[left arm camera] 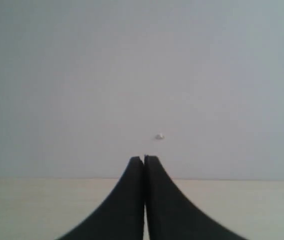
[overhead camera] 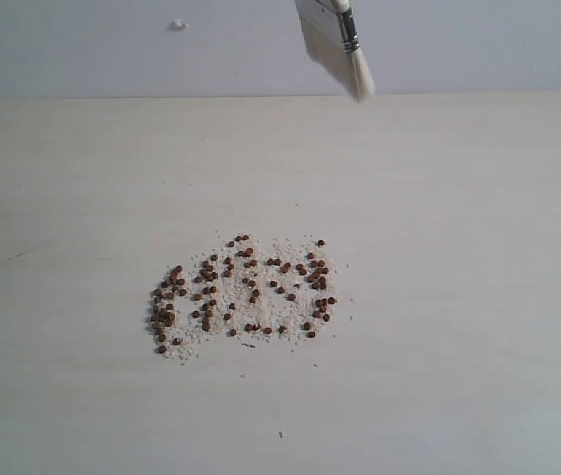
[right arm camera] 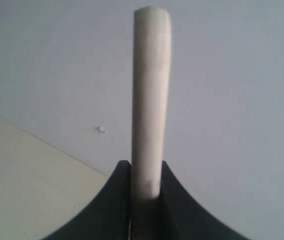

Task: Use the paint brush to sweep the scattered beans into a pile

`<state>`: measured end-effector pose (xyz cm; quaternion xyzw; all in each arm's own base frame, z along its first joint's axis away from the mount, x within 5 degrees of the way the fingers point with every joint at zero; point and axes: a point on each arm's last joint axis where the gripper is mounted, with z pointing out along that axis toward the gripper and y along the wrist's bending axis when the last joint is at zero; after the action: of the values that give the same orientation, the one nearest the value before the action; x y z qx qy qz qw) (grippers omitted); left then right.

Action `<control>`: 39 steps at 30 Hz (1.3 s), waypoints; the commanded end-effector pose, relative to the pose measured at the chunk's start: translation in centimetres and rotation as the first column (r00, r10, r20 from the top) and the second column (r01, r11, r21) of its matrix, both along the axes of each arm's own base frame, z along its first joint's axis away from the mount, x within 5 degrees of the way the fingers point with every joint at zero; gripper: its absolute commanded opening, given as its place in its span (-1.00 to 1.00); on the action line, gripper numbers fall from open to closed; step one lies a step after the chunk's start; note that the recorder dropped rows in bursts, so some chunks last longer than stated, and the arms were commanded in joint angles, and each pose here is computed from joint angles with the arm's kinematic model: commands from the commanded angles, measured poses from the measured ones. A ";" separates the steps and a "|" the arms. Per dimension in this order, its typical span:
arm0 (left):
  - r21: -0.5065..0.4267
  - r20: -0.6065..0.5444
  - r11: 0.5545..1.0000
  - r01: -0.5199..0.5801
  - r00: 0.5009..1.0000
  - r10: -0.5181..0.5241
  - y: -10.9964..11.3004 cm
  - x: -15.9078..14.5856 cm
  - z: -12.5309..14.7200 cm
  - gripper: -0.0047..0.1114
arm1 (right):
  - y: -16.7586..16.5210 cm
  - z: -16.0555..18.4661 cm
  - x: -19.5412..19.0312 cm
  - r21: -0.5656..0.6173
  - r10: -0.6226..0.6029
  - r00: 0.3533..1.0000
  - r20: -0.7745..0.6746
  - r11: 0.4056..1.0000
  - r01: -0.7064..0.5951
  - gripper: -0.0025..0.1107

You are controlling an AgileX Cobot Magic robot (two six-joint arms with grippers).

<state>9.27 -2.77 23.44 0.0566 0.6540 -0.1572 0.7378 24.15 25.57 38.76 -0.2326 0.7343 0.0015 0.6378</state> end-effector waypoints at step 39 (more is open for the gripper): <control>0.036 -0.207 0.997 -0.075 0.975 0.081 1.5 -3.6 -3.5 -0.92 | -6.1 -3.7 -6.1 0.089 0.051 0.993 -0.107 0.995 -0.041 -0.96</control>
<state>5.77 -1.29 19.99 0.0281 0.7329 -0.1200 0.6691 18.31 19.78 35.39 -0.2217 0.7618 0.0531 0.6063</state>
